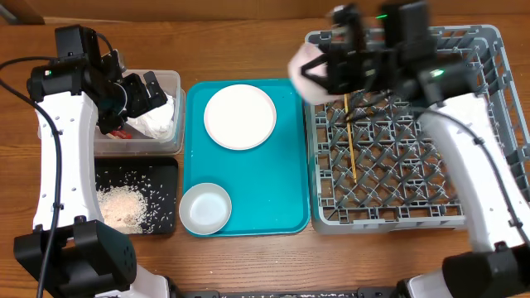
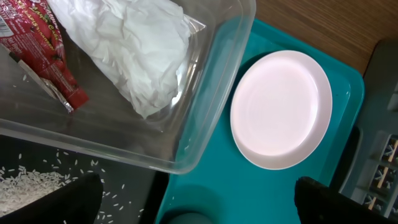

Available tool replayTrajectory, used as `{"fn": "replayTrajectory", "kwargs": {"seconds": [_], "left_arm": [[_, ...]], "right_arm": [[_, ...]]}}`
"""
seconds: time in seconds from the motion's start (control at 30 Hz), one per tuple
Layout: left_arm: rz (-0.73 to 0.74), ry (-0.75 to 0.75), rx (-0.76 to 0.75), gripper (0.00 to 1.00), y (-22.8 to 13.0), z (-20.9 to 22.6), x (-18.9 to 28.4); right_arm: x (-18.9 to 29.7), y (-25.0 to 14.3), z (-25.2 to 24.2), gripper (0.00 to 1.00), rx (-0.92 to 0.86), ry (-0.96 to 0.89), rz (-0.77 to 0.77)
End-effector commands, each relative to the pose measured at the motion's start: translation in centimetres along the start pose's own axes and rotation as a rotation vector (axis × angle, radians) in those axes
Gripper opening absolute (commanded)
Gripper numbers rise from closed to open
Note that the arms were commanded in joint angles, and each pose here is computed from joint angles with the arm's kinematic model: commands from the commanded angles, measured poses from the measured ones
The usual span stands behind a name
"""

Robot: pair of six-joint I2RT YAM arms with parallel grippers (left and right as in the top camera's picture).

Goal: Sort waste into correct bins and load items into the dishwasher
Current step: 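Carry the pink bowl into the rack's back-left area with the right gripper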

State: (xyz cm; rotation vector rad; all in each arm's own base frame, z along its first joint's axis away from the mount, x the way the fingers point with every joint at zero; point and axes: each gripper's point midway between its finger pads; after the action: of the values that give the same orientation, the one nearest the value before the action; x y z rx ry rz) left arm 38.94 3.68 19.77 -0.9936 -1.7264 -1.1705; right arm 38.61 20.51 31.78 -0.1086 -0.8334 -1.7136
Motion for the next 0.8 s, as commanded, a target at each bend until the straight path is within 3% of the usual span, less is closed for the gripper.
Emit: {"fn": "replayTrajectory", "kwargs": {"seconds": [0.0, 0.37, 0.77], "left_arm": [[-0.022, 0.002, -0.027, 1.0, 0.4, -0.4, 0.6], [-0.023, 0.002, -0.027, 1.0, 0.4, -0.4, 0.6], [-0.022, 0.002, -0.027, 1.0, 0.4, -0.4, 0.6]], "right_arm": [[2.0, -0.7, 0.5, 0.04, -0.08, 0.226, 0.054], [1.9, -2.1, -7.2, 0.04, -0.336, 0.401, 0.019], [-1.0, -3.1, -14.0, 0.04, -0.555, 0.241, -0.147]]}}
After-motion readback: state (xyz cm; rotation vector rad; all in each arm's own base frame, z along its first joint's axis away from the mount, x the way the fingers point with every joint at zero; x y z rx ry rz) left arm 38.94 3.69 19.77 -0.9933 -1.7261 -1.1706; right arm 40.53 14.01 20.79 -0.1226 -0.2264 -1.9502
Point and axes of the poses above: each gripper's point midway between its finger pads, its own x axis back along the fingers, its own z axis along the line the jaws close on, y = z × x, and after that the axes turned 10 degrees about -x, right-handed
